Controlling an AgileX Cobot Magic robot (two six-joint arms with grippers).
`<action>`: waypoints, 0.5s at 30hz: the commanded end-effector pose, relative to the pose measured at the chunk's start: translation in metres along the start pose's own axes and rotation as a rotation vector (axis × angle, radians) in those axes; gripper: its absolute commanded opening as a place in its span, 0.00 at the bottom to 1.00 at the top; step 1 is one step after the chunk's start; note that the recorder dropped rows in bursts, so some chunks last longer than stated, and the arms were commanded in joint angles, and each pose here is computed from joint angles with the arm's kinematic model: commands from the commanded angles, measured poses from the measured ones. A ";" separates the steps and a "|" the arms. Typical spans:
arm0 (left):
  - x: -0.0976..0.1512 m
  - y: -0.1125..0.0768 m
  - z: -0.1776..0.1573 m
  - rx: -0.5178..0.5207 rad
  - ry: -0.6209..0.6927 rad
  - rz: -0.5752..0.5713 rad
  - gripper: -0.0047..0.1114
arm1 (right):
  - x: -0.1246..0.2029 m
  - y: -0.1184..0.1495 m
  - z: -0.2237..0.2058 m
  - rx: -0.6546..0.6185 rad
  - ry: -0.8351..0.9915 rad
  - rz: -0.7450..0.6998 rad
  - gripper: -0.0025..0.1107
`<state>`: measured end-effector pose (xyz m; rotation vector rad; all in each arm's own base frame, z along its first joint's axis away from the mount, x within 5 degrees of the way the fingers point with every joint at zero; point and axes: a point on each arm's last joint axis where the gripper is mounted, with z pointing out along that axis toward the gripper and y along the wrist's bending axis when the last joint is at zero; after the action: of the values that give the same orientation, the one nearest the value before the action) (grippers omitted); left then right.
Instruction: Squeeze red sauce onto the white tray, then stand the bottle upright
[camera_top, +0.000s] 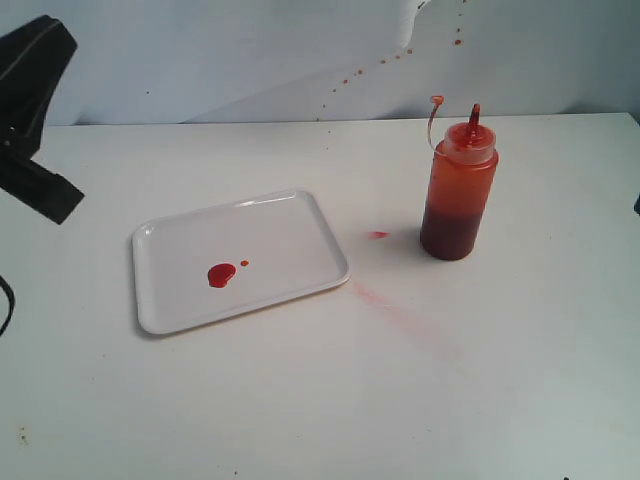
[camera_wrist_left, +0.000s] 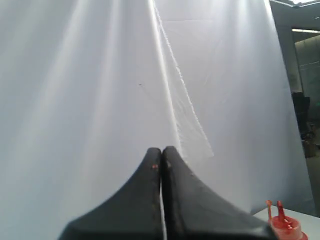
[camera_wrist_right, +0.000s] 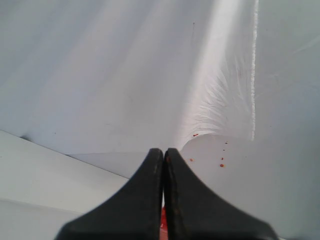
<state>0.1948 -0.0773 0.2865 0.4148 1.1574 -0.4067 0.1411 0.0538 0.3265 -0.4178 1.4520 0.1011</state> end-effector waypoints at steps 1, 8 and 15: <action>-0.015 0.003 -0.007 -0.060 -0.003 0.028 0.04 | 0.000 0.000 -0.001 0.002 -0.013 -0.015 0.02; -0.025 0.002 -0.014 -0.078 0.024 0.042 0.04 | 0.000 0.000 -0.001 0.002 -0.013 -0.015 0.02; -0.019 0.003 -0.015 -0.089 0.084 0.040 0.04 | 0.000 0.000 -0.001 0.002 -0.013 -0.015 0.02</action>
<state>0.1781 -0.0660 0.2999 0.3899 1.2255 -0.3078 0.1411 0.0538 0.3265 -0.4178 1.4520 0.1011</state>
